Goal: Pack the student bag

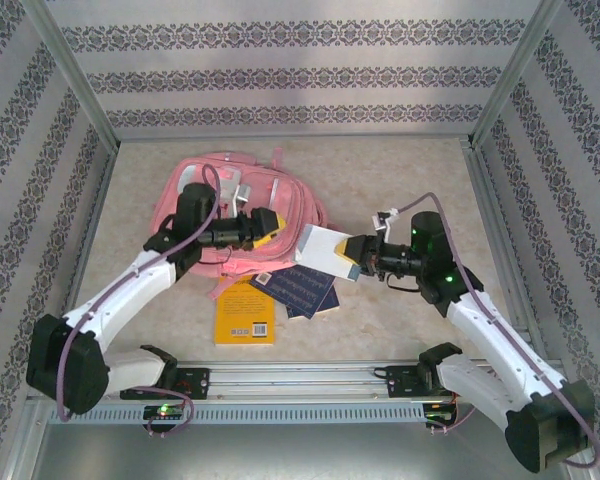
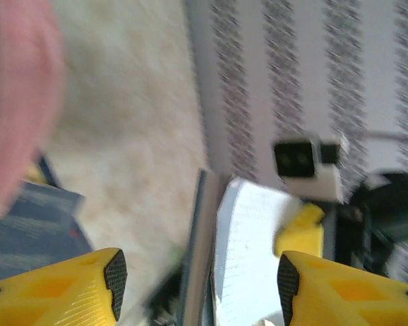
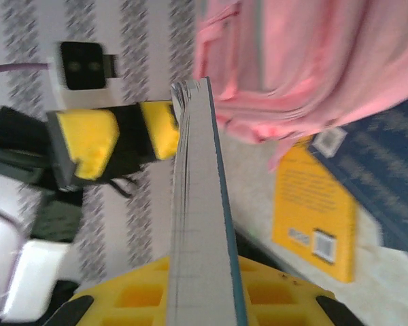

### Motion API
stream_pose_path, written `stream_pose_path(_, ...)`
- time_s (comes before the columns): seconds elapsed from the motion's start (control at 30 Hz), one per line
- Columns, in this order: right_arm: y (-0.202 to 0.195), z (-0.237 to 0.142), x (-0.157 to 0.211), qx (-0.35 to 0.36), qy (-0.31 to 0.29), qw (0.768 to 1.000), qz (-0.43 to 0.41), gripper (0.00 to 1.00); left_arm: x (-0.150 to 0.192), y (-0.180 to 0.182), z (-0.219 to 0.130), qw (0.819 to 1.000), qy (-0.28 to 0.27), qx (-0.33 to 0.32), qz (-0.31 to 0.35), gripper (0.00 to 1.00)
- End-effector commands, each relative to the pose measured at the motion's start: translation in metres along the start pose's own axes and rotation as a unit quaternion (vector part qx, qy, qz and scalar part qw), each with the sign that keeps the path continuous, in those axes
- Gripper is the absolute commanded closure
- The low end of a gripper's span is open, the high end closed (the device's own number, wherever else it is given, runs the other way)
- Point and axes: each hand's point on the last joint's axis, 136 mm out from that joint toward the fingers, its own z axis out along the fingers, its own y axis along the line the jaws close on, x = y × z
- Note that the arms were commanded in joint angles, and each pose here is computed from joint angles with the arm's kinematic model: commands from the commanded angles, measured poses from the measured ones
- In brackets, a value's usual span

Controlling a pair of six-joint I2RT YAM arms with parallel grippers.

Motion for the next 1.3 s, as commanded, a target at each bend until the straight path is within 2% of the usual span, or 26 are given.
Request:
stream_pose_path(0.0, -0.026, -0.025, -0.007, 0.083, -0.064, 0.994, -0.016, 1.0, -0.02, 0.044, -0.006, 0.988, -0.008, -0.144, 0.057, 0.39)
stream_pose_path(0.17, -0.036, -0.041, -0.006, 0.113, -0.08, 0.99, -0.01, 1.0, -0.065, 0.061, 0.006, 0.975, -0.02, -0.205, 0.088, 0.42)
stream_pose_path(0.37, -0.038, -0.044, -0.004, 0.121, -0.071, 0.99, -0.006, 1.0, -0.102, 0.09, 0.019, 0.971, -0.014, -0.225, 0.081, 0.48)
stream_pose_path(0.6, -0.041, -0.042, -0.003, 0.123, -0.062, 0.99, -0.002, 1.0, -0.102, 0.103, 0.041, 0.974, 0.028, -0.211, 0.076, 0.55)
stream_pose_path(0.9, -0.051, -0.035, -0.006, 0.115, -0.061, 0.991, 0.02, 1.0, -0.08, 0.111, 0.065, 0.986, 0.058, -0.152, 0.027, 0.64)
stream_pose_path(1.1, -0.052, -0.034, -0.009, 0.107, -0.066, 0.992, 0.027, 1.0, -0.065, 0.119, 0.074, 0.986, 0.069, -0.15, 0.008, 0.67)
stream_pose_path(1.17, -0.051, -0.033, -0.011, 0.106, -0.068, 0.992, 0.026, 1.0, -0.063, 0.12, 0.077, 0.985, 0.072, -0.154, 0.008, 0.76)
stream_pose_path(1.27, -0.045, -0.036, -0.018, 0.111, -0.082, 0.99, 0.014, 1.0, -0.065, 0.118, 0.077, 0.984, 0.066, -0.165, 0.0, 0.97)
